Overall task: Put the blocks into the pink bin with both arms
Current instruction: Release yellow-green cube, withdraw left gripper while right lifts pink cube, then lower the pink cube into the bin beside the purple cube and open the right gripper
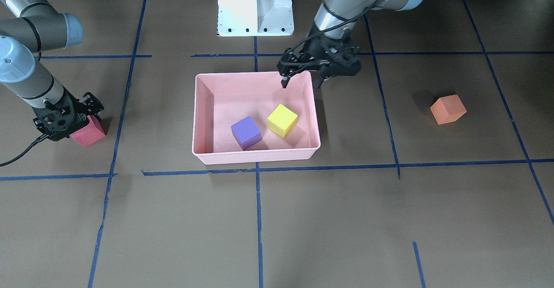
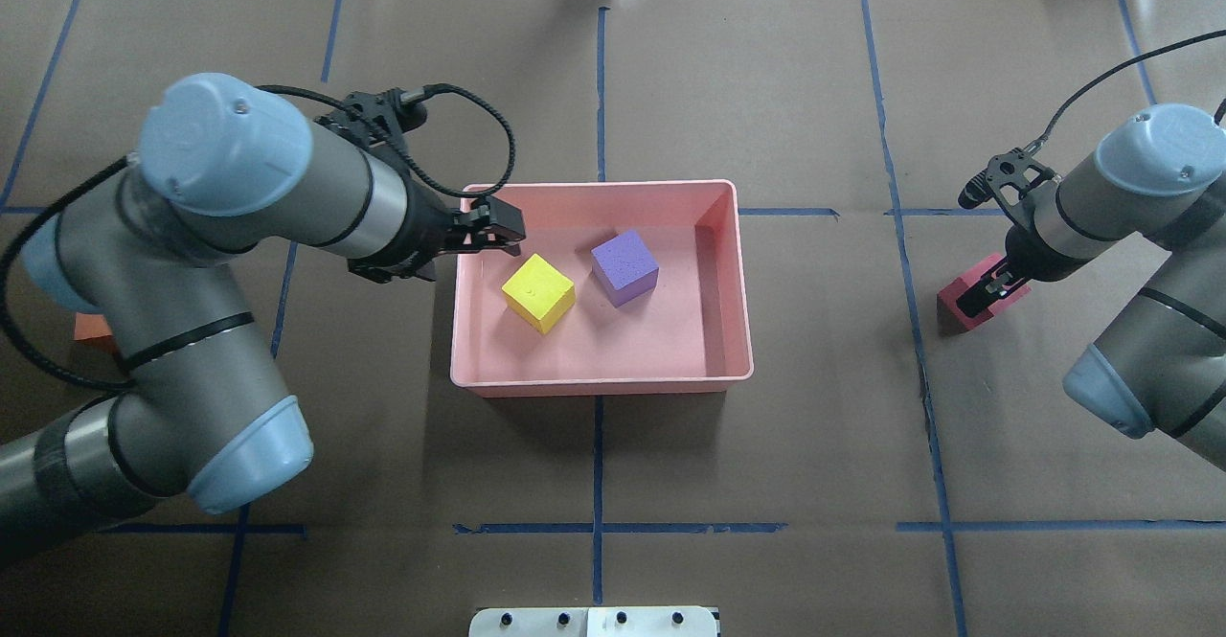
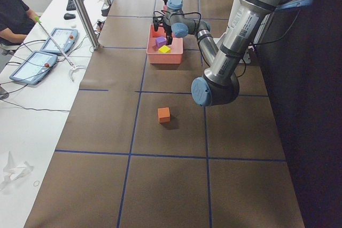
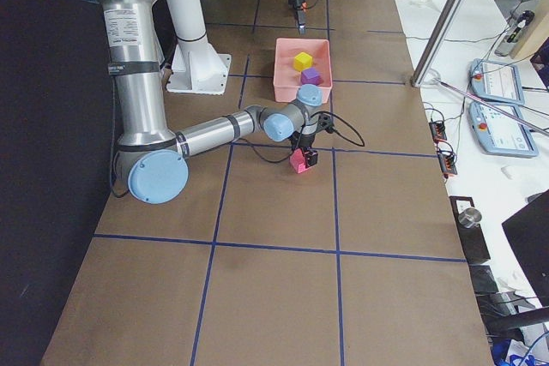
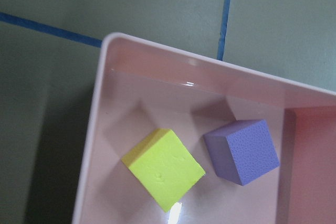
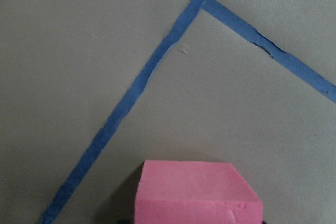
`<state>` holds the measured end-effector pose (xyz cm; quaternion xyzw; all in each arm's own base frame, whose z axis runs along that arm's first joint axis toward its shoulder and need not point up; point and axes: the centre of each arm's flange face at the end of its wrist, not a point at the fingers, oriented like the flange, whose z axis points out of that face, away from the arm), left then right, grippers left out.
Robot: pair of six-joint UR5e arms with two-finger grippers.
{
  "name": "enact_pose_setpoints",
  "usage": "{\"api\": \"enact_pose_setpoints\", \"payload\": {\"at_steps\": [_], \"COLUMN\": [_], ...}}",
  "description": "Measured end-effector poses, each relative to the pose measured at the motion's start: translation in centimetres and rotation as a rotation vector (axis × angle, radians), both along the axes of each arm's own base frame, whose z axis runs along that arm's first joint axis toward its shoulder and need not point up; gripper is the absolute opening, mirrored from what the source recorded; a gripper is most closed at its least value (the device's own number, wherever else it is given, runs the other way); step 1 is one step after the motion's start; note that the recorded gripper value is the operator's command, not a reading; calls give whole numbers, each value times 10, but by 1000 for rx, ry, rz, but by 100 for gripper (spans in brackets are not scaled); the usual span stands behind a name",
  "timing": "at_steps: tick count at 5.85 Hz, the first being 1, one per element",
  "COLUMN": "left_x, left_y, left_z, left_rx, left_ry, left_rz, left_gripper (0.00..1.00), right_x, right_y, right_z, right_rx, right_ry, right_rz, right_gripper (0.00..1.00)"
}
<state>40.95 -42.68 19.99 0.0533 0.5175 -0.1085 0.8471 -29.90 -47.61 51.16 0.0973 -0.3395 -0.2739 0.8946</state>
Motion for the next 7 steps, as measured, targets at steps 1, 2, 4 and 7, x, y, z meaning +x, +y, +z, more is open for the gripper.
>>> {"api": "enact_pose_setpoints", "payload": {"at_steps": [1,2,4,7], "left_x": [-29,-62,-142,-223], "left_y": [5,6,4,-19], "left_z": [37,86,185,284], "left_rx": [61,114,195,200], "left_ry": [-55,-128,-269,-357], "left_rz": [47,110,240,331], "left_gripper": [100,100,100,100], "right_x": [4,15,28,-85], "right_y": [1,2,7,38], "right_z": [-6,-23,-99,-255], "right_rx": [-12,-20,-119,-362], "right_ry": [-28,-76,-196,-322], "right_rz": [-6,-4,117,360], "right_gripper": [0,0,0,2]}}
